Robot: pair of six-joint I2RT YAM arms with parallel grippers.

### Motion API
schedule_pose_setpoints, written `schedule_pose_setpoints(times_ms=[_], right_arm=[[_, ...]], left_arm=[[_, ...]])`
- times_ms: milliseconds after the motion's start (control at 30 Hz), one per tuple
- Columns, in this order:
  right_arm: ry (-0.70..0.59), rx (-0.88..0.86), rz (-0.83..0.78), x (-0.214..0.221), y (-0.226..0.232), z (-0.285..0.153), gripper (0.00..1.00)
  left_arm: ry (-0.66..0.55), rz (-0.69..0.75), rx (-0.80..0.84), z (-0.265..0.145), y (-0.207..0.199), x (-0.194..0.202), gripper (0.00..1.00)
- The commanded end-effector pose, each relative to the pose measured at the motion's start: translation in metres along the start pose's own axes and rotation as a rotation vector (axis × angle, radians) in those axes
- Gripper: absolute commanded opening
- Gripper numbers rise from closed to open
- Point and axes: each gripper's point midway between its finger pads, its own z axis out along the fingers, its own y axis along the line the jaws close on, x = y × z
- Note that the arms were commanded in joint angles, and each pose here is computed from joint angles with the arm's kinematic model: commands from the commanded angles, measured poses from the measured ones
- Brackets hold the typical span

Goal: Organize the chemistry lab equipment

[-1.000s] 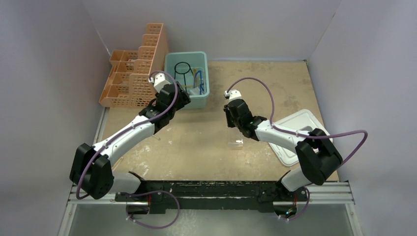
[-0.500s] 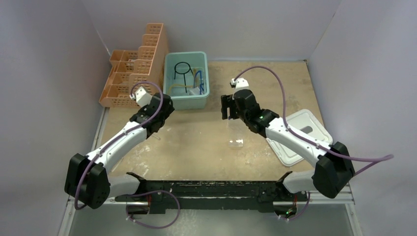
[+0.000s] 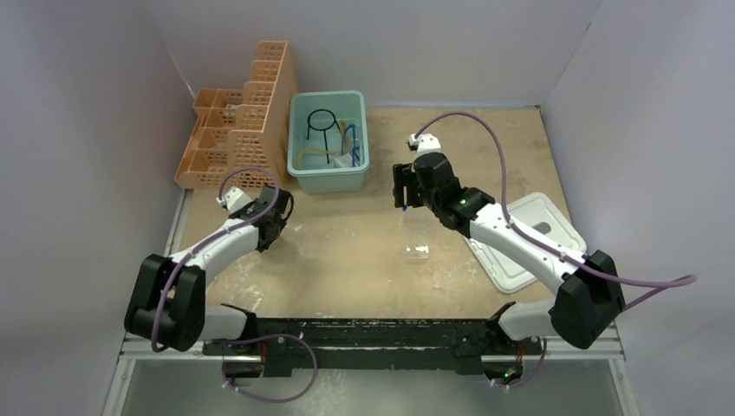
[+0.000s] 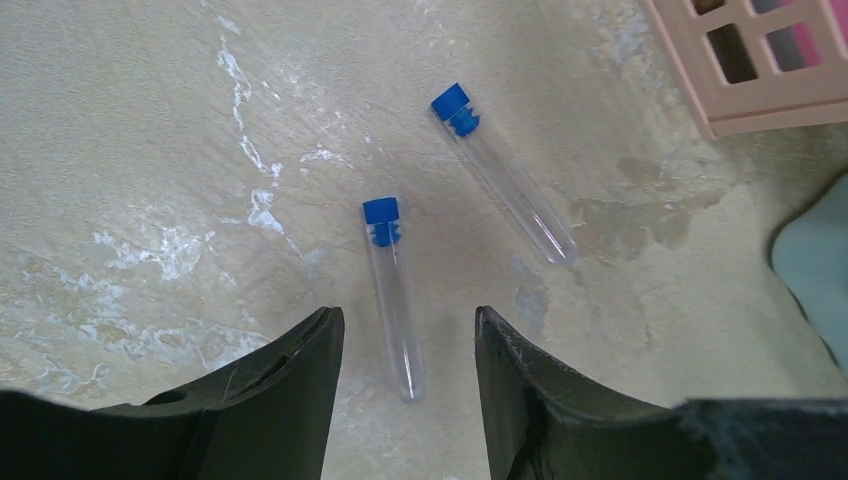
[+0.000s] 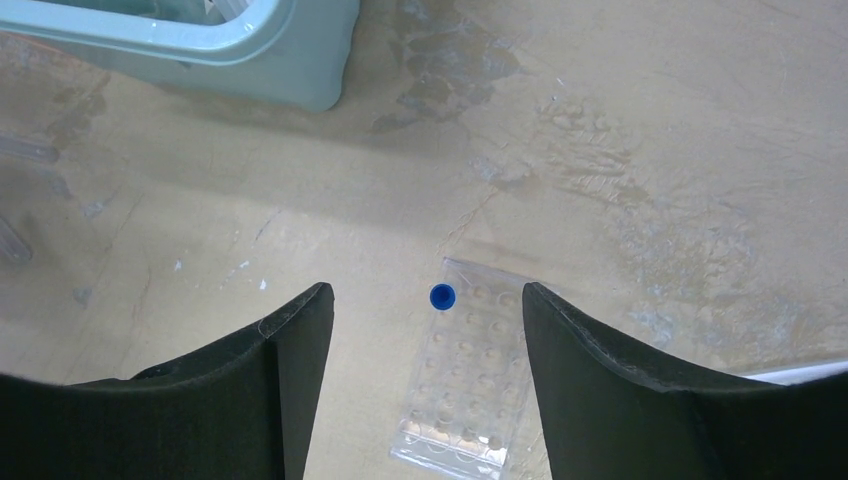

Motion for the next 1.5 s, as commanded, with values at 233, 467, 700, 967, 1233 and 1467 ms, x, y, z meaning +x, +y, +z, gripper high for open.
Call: schedule_pose_setpoints(times_ms=[233, 467, 700, 967, 1233, 1467], right_arm=[[-0.045, -0.006, -0.011, -0.025, 0.006, 0.004, 0.70], [-0.047, 0.006, -0.022, -0.025, 0.004, 0.006, 0.69], [-0.027, -0.049, -0.013, -0.023, 0.008, 0.003, 0.69], [-0.020, -0.194, 0.015, -0.024, 0.022, -0.007, 0.70], [0.048, -0.383, 0.078, -0.034, 0.050, -0.028, 0.71], [0.185, -0.623, 0.246, -0.054, 0.079, -0.054, 0.72]], left_arm=[[0.010, 0.074, -0.073, 0.021, 0.007, 0.006, 0.42], [0.067, 0.085, -0.068, 0.028, 0.008, 0.023, 0.21], [0.086, 0.073, -0.005, 0.019, 0.000, 0.023, 0.07], [0.042, 0.168, 0.292, -0.050, -0.057, 0.024, 0.06], [0.092, 0.397, 0.830, -0.156, -0.136, 0.069, 0.08], [0.061, 0.591, 1.219, -0.242, -0.176, 0.085, 0.13]])
